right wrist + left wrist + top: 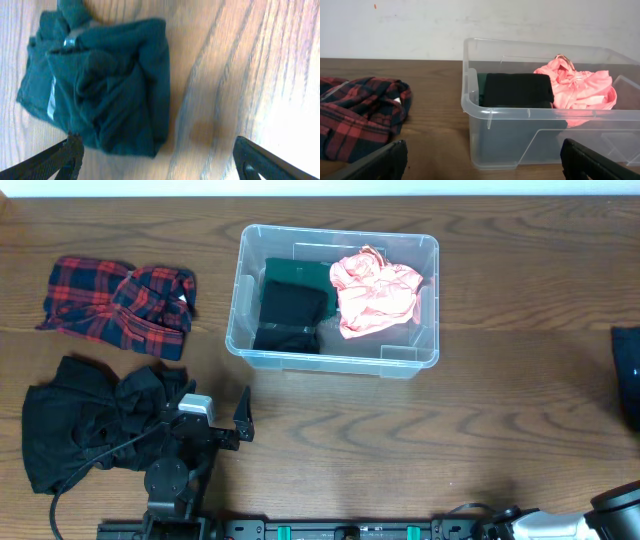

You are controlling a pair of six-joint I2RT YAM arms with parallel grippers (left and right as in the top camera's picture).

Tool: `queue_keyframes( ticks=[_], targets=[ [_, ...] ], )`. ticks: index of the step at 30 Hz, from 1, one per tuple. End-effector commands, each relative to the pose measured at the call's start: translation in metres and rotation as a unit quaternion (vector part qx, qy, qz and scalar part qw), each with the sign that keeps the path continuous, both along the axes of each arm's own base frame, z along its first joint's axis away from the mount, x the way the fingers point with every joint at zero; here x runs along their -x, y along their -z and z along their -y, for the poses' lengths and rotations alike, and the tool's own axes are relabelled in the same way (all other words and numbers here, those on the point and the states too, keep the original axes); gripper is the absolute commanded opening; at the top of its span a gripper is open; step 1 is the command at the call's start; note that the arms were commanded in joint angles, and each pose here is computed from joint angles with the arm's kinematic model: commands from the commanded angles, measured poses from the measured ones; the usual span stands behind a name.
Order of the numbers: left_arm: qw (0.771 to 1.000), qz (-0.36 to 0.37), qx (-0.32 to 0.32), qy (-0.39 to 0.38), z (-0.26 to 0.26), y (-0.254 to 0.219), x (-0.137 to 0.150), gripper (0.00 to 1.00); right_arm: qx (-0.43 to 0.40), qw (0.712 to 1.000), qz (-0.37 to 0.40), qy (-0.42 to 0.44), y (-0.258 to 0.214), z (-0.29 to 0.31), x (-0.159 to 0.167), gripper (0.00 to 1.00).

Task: Pack container

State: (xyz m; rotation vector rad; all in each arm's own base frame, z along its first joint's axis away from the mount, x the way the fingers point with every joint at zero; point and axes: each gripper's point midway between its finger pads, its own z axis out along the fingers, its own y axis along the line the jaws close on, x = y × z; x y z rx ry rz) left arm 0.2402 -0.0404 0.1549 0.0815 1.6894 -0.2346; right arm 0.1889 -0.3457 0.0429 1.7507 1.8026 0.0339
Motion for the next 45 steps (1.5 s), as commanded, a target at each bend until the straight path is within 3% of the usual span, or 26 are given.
queue_keyframes(
  ticks=[1,14,23,28,30,32,39,45],
  targets=[
    [1.0,-0.021,0.001,-0.001,-0.001,0.017,0.0,0.98,-0.007,1.0,-0.011,0.017,0.015,0.004,0.006,0.91],
    [1.0,-0.021,0.001,-0.001,-0.001,0.017,0.0,0.98,0.01,1.0,0.0,0.019,0.046,0.025,-0.004,0.84],
    [1.0,-0.021,0.001,-0.001,-0.001,0.017,0.0,0.98,0.064,0.998,0.027,-0.004,0.036,0.039,-0.03,0.73],
    [1.0,-0.021,0.001,-0.001,-0.001,0.017,0.0,0.98,0.088,0.993,0.064,-0.054,0.021,0.03,-0.069,0.56],
    [1.0,-0.021,0.001,-0.001,-0.001,0.017,0.0,0.98,0.086,0.992,0.071,-0.064,0.02,0.023,-0.081,0.25],
    [1.0,-0.021,0.001,-0.002,-0.001,0.017,0.0,0.98,0.078,0.991,0.076,-0.072,0.021,0.014,-0.091,0.01],
    [1.0,-0.021,0.001,-0.002,-0.001,0.017,0.0,0.98,0.034,0.981,0.136,-0.136,0.012,-0.023,-0.126,0.01],
    [1.0,-0.021,0.001,-0.002,-0.001,0.017,0.0,0.98,-0.001,0.956,0.226,-0.187,-0.039,-0.056,-0.151,0.01]
  ],
)
